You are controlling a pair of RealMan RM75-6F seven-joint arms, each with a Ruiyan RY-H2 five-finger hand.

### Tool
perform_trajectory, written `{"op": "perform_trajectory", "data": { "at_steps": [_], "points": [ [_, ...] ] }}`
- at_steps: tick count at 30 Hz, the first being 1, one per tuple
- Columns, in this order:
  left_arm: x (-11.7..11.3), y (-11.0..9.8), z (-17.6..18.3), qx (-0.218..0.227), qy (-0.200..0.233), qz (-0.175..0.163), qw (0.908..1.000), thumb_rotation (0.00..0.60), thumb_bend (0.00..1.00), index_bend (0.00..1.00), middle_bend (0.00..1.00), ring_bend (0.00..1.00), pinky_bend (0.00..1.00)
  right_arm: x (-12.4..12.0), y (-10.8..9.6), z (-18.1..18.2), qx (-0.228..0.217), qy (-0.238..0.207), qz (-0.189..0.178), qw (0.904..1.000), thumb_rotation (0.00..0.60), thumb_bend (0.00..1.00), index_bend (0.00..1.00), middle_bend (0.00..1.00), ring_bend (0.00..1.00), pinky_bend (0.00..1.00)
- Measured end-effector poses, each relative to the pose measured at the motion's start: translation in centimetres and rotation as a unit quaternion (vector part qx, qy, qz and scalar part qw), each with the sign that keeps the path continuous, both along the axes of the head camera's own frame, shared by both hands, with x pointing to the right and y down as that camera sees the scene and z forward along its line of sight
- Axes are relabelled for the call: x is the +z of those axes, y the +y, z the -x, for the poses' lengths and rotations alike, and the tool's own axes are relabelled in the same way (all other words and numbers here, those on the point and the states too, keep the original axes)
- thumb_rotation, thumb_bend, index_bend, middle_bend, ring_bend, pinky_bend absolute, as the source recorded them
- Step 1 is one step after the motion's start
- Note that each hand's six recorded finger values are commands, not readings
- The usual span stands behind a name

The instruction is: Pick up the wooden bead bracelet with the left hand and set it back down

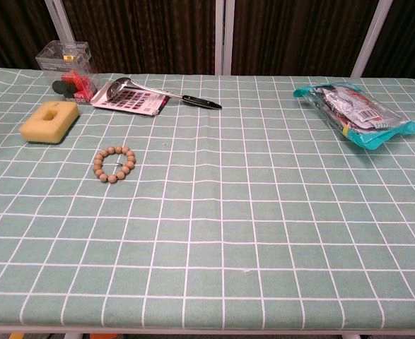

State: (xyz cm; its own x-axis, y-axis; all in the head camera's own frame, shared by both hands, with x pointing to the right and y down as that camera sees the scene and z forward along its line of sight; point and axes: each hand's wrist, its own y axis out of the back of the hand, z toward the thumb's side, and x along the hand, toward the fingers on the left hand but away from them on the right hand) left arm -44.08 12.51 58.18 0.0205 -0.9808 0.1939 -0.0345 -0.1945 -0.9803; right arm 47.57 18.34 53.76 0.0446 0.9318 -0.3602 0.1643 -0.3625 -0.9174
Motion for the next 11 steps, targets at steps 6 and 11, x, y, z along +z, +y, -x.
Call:
{"op": "perform_trajectory", "data": {
  "at_steps": [6,11],
  "points": [
    [-0.9,4.8,2.3,-0.047,-0.019,0.069,0.9963,0.6,0.14,0.2,0.16,0.03,0.02,0.7,-0.1,1.1,-0.024,-0.008,0.008,0.9997,0.6,0.17,0.0,0.0,0.0,0.0],
    [-1.3,7.8,2.8,-0.072,-0.024,0.079,0.994,0.6,0.14,0.15,0.11,0.01,0.0,0.8,-0.3,1.7,-0.034,0.005,0.001,0.9994,0.6,0.18,0.0,0.0,0.0,0.0]
  ]
}}
